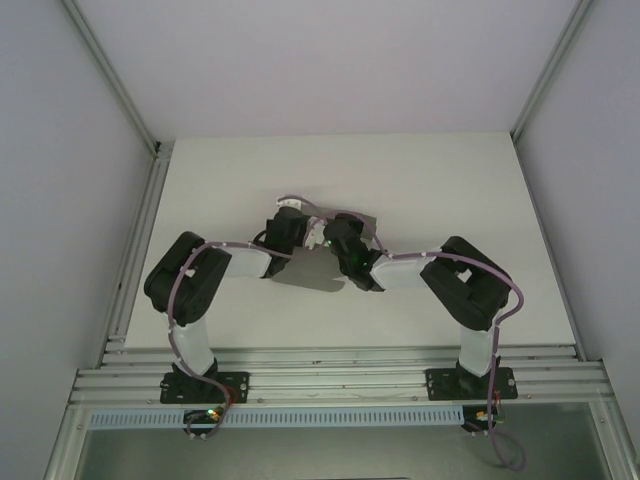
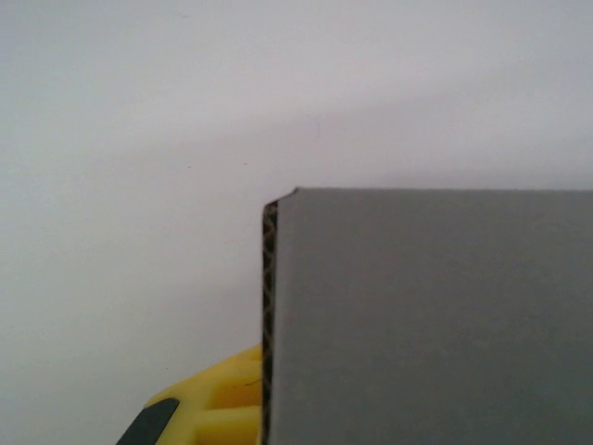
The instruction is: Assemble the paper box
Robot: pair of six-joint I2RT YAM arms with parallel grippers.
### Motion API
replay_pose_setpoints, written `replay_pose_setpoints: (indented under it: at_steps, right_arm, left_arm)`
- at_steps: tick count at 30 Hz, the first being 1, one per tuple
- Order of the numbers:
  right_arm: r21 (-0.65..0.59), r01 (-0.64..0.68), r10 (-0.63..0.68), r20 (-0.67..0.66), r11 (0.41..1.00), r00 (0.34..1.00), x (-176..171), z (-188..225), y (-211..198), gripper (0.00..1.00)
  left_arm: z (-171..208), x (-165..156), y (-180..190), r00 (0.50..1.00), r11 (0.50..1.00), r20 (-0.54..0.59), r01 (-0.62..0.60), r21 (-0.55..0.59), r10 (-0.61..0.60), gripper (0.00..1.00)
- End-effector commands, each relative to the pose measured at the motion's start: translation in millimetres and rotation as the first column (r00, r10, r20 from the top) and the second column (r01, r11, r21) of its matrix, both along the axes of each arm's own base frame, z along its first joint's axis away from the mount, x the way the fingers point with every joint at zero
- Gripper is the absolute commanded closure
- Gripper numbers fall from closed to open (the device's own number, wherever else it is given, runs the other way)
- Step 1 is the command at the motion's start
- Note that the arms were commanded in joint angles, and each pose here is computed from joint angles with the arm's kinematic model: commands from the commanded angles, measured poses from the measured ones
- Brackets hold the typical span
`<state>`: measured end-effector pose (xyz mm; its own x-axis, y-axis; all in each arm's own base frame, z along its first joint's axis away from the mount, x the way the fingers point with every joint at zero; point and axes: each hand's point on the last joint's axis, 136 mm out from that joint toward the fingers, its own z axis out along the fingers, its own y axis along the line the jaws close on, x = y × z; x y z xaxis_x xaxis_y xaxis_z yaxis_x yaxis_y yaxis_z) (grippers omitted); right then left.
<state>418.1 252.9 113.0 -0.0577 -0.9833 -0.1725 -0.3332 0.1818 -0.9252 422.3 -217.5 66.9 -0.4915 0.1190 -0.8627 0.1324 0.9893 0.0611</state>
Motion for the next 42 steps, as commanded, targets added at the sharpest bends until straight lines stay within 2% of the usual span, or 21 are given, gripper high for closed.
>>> replay_pose_setpoints:
  at_steps: [1, 3, 6, 8, 10, 12, 15, 16, 21, 24, 27, 28, 29, 31, 34, 37, 40, 42]
  right_arm:
    - [-0.115, -0.071, 0.049, -0.188, 0.991, 0.981, -29.0, -49.5, -6.2, 1.00]
    - [-0.115, -0.067, 0.045, -0.187, 0.991, 0.981, -29.4, -49.9, -7.4, 1.00]
    - [-0.114, -0.065, 0.043, -0.186, 0.991, 0.982, -29.3, -48.9, -7.5, 1.00]
    - [-0.109, -0.070, 0.048, -0.189, 0.992, 0.981, -29.8, -48.9, -6.6, 1.00]
    - [-0.108, -0.074, 0.052, -0.191, 0.991, 0.980, -29.7, -50.0, -5.7, 1.00]
    - [-0.108, -0.074, 0.052, -0.192, 0.991, 0.980, -29.3, -50.0, -5.1, 1.00]
    - [-0.099, -0.071, 0.051, -0.190, 0.993, 0.980, -29.0, -48.2, -4.3, 1.00]
    - [-0.099, -0.071, 0.051, -0.191, 0.993, 0.980, -29.2, -48.3, -4.0, 1.00]
    - [-0.102, -0.067, 0.046, -0.191, 0.993, 0.980, -29.9, -47.8, -5.2, 1.00]
    - [-0.100, -0.066, 0.046, -0.189, 0.993, 0.981, -29.8, -48.3, -4.9, 1.00]
    - [-0.100, -0.065, 0.046, -0.186, 0.993, 0.981, -28.9, -48.8, -4.3, 1.00]
    - [-0.099, -0.065, 0.046, -0.184, 0.993, 0.982, -28.5, -48.5, -4.0, 1.00]
    - [-0.097, -0.064, 0.045, -0.183, 0.993, 0.982, -28.2, -48.4, -4.0, 1.00]
    - [-0.093, -0.062, 0.044, -0.180, 0.994, 0.983, -27.2, -47.9, -3.0, 1.00]
    - [-0.090, -0.059, 0.042, -0.174, 0.994, 0.984, -25.5, -47.2, -1.8, 1.00]
    - [-0.093, -0.052, 0.035, -0.173, 0.994, 0.984, -24.2, -48.5, -2.1, 1.00]
    - [-0.093, -0.043, 0.027, -0.170, 0.995, 0.985, -22.5, -48.9, -1.9, 1.00]
    - [-0.093, -0.039, 0.023, -0.168, 0.995, 0.985, -21.4, -48.2, -2.0, 1.00]
  left_arm:
    - [-16.8, -2.2, 93.3, 0.932, 0.884, 0.043, -0.355, 0.304, 0.360, 1.00]
    - [-21.6, -6.0, 98.4, 0.921, 0.869, 0.033, -0.379, 0.320, 0.389, 1.00]
    - [-35.6, -9.3, 109.8, 0.906, 0.872, -0.014, -0.402, 0.280, 0.422, 1.00]
    - [-49.1, -5.0, 109.7, 0.921, 0.907, -0.070, -0.360, 0.218, 0.382, 1.00]
    - [-55.9, -3.5, 110.2, 0.928, 0.923, -0.079, -0.347, 0.167, 0.363, 1.00]
    - [-53.8, -1.4, 111.4, 0.921, 0.913, -0.068, -0.367, 0.181, 0.383, 1.00]
    - [-42.5, 0.5, 114.8, 0.895, 0.848, -0.013, -0.419, 0.326, 0.447, 1.00]
    - [-36.8, -1.7, 117.8, 0.875, 0.807, 0.024, -0.456, 0.376, 0.483, 1.00]
    - [-36.9, -8.3, 126.4, 0.837, 0.767, 0.022, -0.511, 0.388, 0.547, 1.00]
    - [-41.0, -7.8, 123.1, 0.839, 0.794, -0.035, -0.500, 0.345, 0.543, 1.00]
    - [-46.9, -5.0, 106.2, 0.886, 0.873, -0.092, -0.422, 0.246, 0.454, 1.00]
    - [-47.4, -2.8, 96.2, 0.914, 0.906, -0.100, -0.367, 0.210, 0.393, 0.97]
    - [-47.0, -1.5, 87.4, 0.935, 0.932, -0.099, -0.321, 0.166, 0.340, 0.84]
    - [-44.0, -2.1, 75.5, 0.958, 0.962, -0.103, -0.261, 0.081, 0.268, 0.70]
    - [-36.4, -5.8, 61.6, 0.978, 0.984, -0.113, -0.176, -0.004, 0.175, 0.55]
    - [-26.5, -13.7, 45.5, 0.991, 0.993, -0.114, -0.077, -0.094, 0.066, 0.47]
    - [-14.0, -22.9, 31.0, 0.994, 0.978, -0.104, 0.014, -0.206, -0.036, 0.27]
    - [-6.0, -29.7, 23.4, 0.991, 0.961, -0.094, 0.065, -0.270, -0.094, 0.21]
